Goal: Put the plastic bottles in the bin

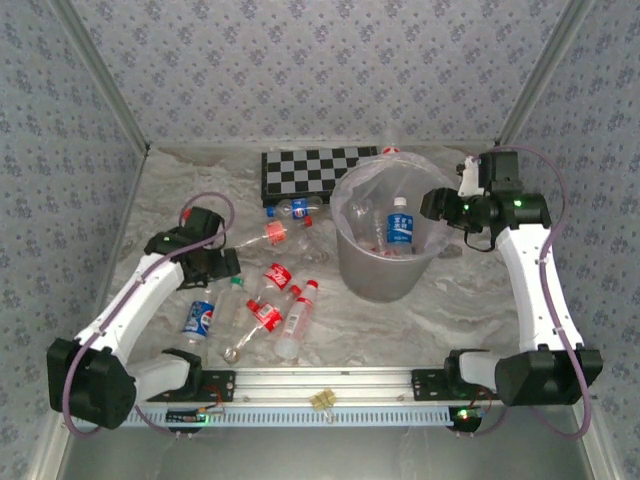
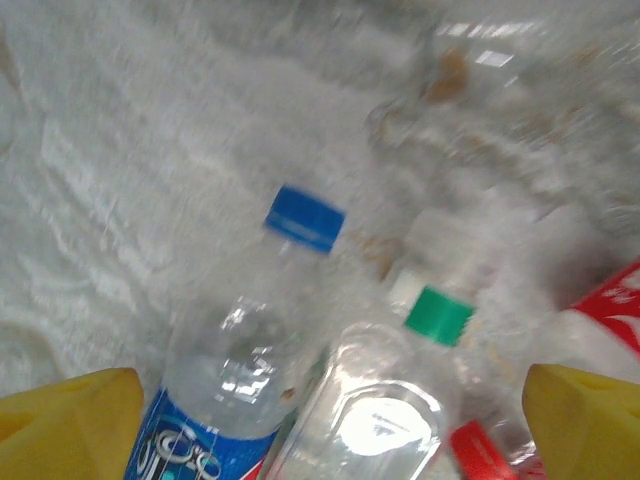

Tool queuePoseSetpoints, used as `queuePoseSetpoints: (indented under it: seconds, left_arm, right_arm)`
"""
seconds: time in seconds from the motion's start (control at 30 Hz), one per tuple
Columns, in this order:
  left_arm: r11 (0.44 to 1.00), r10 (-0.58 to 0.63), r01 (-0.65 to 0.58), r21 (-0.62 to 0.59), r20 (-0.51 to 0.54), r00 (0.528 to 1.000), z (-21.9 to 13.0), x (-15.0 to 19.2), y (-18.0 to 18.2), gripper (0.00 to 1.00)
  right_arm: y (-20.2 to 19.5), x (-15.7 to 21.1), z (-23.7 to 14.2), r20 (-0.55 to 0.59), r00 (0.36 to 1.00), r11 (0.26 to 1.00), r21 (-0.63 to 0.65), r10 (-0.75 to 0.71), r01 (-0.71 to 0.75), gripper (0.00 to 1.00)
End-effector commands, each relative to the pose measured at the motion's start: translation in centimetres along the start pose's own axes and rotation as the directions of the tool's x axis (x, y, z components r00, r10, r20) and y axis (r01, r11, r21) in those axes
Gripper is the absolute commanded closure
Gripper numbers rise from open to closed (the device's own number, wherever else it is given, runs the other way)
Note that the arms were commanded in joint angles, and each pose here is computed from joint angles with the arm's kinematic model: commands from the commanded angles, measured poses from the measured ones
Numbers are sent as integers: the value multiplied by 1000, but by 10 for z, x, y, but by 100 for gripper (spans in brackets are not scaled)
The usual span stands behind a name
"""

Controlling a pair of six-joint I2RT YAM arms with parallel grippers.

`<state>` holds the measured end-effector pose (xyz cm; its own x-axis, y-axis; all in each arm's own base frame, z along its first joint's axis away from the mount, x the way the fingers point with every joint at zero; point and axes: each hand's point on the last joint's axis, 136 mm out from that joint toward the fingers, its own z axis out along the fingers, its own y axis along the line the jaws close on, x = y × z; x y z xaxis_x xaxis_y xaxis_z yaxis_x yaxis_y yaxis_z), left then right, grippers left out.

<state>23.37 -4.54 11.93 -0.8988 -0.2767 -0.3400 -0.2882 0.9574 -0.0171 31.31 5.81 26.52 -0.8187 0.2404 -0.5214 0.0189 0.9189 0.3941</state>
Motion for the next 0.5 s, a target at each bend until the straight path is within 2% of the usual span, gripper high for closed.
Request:
queuePoseSetpoints:
  seconds: [0.0, 0.13, 0.3, 0.47]
  left_arm:
    - [995, -90, 89, -54, -15, 996, 3, 21, 15, 5]
    - [997, -76, 76, 27, -18, 997, 0, 45, -2, 14]
    - [999, -9, 11, 46, -41, 999, -2, 63, -13, 21]
    - [998, 54, -51, 35, -95, 994, 14, 73, -23, 25]
  right_arm:
    - [10, -2, 0, -12, 1000, 1000, -29, -2, 2, 34]
    - [7, -3, 5, -21, 1000, 1000, -12, -4, 4, 34]
    - [6, -4, 10, -30, 1000, 1000, -1, -4, 4, 33]
    - [9, -2, 12, -40, 999, 1000, 0, -11, 11, 33]
